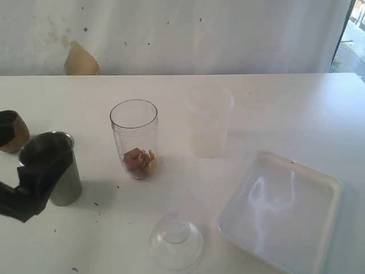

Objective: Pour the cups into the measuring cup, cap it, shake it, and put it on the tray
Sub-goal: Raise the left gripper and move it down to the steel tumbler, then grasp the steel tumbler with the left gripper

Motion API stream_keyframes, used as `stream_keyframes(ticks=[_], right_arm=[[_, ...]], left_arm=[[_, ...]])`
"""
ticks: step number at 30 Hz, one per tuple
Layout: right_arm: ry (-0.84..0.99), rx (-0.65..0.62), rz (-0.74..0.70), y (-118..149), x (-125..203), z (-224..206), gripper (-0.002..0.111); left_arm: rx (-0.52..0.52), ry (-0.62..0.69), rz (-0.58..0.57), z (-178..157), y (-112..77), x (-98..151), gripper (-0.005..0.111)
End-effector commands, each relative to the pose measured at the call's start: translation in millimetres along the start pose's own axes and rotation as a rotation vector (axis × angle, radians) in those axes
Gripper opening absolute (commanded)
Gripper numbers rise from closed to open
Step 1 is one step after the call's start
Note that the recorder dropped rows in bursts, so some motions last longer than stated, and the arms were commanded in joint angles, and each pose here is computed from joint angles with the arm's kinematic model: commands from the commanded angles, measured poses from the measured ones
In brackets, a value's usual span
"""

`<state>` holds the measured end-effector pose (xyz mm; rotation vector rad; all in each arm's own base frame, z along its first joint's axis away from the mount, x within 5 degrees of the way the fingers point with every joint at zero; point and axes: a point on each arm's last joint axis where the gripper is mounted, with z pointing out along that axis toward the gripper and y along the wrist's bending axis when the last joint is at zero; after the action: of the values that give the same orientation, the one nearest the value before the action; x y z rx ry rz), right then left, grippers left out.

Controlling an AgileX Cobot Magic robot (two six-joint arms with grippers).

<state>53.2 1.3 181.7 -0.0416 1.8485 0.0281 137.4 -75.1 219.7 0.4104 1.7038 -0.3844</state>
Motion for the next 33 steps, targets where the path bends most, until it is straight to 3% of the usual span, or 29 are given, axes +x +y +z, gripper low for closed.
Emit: stream_keyframes(ticks=[1,4,16,24,29,33], right_arm=[[-0.015,0.002,0.003,0,0,0,0.0],[-0.015,0.002,0.003,0,0,0,0.0],[-0.015,0.002,0.003,0,0,0,0.0],[-0.015,0.002,0.003,0,0,0,0.0],[-0.015,0.002,0.003,0,0,0,0.0],[-0.015,0.002,0.003,0,0,0,0.0]], left_arm=[[-0.168,-0.035,-0.068,-12,16.3,28,0.105],[-0.239,-0.005,-0.115,-13,22.5,35,0.105],[-0.172,0.221,-0.018,7,16.5,66,0.105],[-0.272,0.2,-0.054,19,25.4,77,0.105],[-0.199,0.214,-0.013,32,19.5,87,0.105],[-0.212,0.241,-0.014,51,20.6,94,0.105]])
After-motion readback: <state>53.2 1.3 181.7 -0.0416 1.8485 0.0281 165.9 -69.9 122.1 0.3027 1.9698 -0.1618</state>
